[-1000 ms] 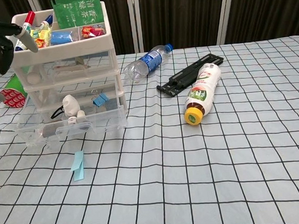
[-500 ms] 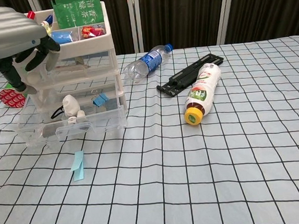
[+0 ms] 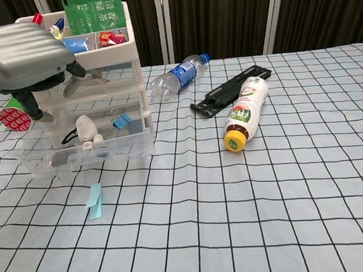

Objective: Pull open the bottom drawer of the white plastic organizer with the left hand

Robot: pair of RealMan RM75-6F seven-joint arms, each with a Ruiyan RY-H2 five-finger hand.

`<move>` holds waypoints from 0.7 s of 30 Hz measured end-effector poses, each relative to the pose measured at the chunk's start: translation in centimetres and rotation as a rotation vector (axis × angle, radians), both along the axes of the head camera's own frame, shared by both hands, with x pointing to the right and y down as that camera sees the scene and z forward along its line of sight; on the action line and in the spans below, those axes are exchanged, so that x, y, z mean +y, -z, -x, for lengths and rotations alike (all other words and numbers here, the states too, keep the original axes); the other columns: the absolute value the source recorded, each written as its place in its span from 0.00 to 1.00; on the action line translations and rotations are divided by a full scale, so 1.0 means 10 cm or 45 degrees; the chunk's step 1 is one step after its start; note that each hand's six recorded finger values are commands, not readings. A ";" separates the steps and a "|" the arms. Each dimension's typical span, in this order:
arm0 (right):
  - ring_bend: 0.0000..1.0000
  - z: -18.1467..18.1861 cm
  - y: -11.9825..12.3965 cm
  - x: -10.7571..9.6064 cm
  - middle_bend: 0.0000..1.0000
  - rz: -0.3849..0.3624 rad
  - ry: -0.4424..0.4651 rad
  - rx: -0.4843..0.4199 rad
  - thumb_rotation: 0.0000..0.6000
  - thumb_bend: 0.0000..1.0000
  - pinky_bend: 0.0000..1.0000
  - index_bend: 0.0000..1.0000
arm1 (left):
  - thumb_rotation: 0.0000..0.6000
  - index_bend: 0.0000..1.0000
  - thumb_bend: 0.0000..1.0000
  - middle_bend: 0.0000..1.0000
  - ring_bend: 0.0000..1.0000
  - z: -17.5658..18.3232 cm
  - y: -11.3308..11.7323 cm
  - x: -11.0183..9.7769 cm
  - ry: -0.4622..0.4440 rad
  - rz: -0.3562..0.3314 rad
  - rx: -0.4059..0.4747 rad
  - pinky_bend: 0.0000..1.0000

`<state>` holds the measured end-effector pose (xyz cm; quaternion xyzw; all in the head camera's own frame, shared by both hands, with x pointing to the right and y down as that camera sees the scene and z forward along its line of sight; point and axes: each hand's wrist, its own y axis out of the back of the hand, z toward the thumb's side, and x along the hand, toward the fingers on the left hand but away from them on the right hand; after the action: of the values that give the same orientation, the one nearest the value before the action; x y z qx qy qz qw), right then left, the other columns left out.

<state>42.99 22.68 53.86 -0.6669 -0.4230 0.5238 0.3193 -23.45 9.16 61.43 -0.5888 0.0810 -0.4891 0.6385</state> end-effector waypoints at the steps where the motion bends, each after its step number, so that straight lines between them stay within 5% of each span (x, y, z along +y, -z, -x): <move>1: 0.00 0.00 0.00 0.00 0.00 0.000 0.001 0.000 1.00 0.03 0.00 0.04 | 1.00 0.53 0.08 0.85 0.78 -0.01 -0.01 0.01 -0.007 -0.004 -0.007 0.70; 12: 0.00 -0.02 0.01 -0.01 0.00 -0.004 -0.006 -0.006 1.00 0.03 0.00 0.04 | 1.00 0.29 0.14 0.85 0.78 -0.04 -0.14 0.08 -0.032 -0.008 -0.102 0.70; 21: 0.00 -0.01 0.02 -0.01 0.00 -0.006 -0.004 -0.011 1.00 0.03 0.00 0.04 | 1.00 0.37 0.14 0.85 0.78 -0.09 -0.20 0.13 -0.046 0.009 -0.113 0.70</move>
<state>43.08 22.62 53.64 -0.6677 -0.4266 0.5204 0.3183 -22.51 10.47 63.39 -0.5702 0.0400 -0.5033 0.6480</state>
